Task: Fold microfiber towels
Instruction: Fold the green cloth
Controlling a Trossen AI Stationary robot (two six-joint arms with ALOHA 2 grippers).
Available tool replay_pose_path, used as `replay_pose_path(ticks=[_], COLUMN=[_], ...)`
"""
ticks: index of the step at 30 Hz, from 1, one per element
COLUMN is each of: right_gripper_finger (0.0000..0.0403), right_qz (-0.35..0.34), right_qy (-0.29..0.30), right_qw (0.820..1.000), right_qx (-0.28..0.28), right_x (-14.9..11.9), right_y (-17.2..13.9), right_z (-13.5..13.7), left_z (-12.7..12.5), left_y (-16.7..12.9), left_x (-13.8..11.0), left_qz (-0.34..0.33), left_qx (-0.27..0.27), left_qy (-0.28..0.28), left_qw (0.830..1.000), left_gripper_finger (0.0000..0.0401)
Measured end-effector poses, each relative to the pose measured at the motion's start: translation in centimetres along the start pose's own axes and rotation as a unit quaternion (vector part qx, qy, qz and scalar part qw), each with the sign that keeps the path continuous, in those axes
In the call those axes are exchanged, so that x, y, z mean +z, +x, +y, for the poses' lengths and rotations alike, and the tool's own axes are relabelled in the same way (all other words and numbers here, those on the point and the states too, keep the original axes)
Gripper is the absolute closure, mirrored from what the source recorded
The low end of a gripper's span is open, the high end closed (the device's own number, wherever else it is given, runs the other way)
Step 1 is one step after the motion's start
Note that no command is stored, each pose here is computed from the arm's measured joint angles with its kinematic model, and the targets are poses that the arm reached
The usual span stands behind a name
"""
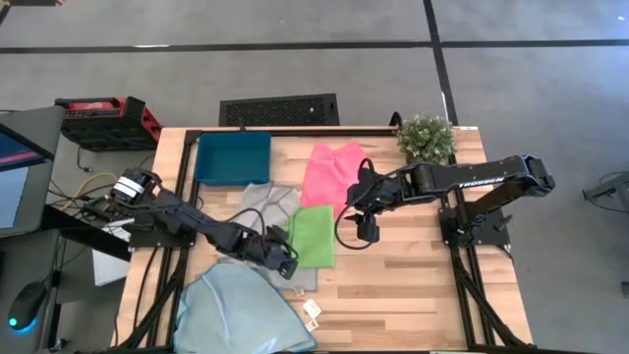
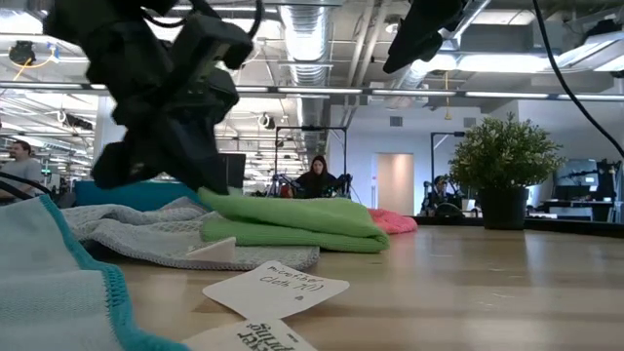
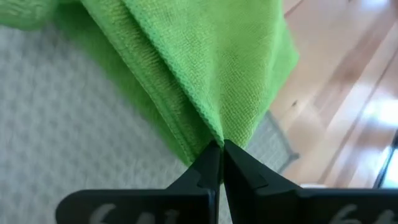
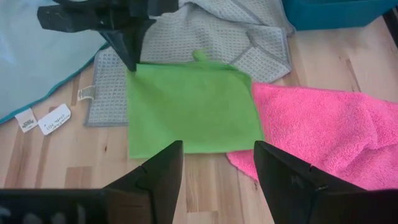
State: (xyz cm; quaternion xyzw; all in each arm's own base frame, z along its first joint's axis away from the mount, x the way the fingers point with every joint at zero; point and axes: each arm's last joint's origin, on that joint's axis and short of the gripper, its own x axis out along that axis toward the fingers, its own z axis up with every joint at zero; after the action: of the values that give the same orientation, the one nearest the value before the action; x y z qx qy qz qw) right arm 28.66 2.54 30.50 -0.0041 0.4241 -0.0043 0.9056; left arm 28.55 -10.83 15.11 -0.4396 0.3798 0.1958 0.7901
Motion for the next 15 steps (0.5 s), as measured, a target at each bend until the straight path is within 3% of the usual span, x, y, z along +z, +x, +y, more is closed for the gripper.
replay_pose_path(ticks=[8,15], right_gripper_finger=[0.0182,0.0182], right_qz=[0.000,0.000], right_qy=[0.000,0.000], right_qw=[1.000,1.000], right_qx=[0.000,0.000], right_x=[0.00,0.00], right_y=[0.00,0.00], right_z=[0.00,0.00], left_z=[0.02,0.03], left_y=[0.34,0.36], left_x=[-0.38,-0.27], left_qz=[0.004,-0.002], left_qx=[0.000,0.001], left_qy=[0.004,0.029], left_qw=[1.000,1.000], left_gripper_finger=[0.0395,0.0353])
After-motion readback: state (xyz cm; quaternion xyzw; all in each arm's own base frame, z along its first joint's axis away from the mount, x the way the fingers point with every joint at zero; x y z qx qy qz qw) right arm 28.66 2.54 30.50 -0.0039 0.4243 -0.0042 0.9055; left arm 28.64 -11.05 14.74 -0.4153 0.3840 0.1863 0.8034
